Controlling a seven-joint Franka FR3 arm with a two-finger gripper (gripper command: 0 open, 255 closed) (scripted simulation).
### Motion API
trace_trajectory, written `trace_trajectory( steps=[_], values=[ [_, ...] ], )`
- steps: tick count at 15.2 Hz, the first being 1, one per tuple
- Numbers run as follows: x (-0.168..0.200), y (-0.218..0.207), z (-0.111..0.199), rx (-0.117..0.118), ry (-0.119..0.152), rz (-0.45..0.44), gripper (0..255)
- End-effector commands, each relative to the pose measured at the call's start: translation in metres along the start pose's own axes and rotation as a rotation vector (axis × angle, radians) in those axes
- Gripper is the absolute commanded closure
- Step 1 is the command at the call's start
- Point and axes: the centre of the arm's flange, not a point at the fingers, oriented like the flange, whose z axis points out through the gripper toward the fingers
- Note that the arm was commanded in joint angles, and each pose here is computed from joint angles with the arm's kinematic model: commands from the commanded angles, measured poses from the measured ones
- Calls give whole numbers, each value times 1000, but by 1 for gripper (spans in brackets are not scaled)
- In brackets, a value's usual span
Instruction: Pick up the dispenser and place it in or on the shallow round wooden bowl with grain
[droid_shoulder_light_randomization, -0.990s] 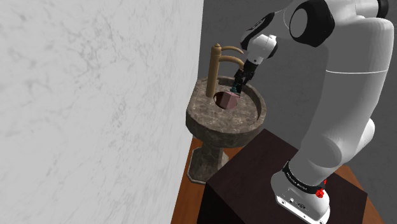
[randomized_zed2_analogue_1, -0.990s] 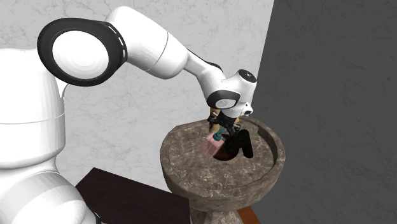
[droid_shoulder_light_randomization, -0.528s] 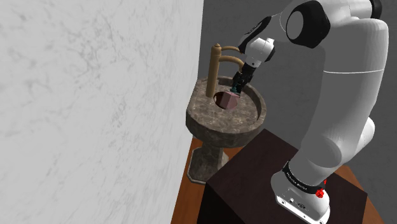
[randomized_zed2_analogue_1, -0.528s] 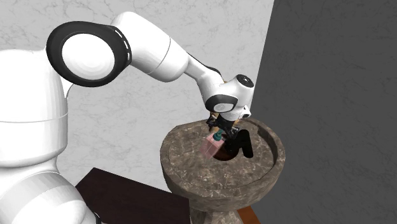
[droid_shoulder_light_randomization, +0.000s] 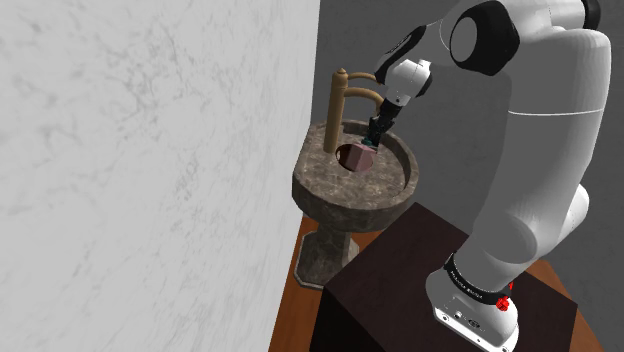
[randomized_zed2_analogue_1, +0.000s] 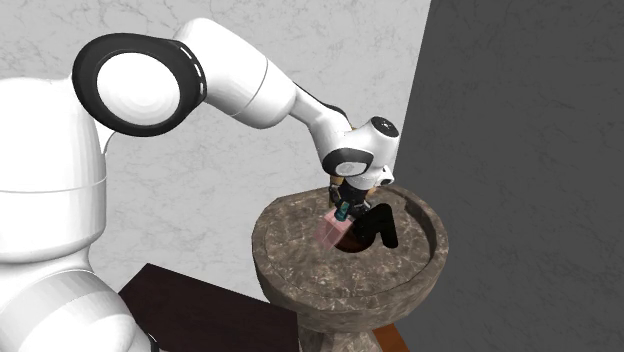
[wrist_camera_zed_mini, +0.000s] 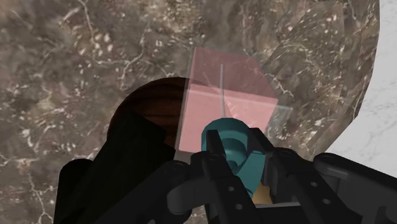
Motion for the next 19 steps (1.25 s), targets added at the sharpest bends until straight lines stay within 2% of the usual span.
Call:
trace_trajectory(
  steps=[1,5,19],
  values=[
    [0,1,0,-2,1,2,255],
    [0,1,0,-2,1,2,255],
    [8,-19,-71,-2,1,2,255]
  ],
)
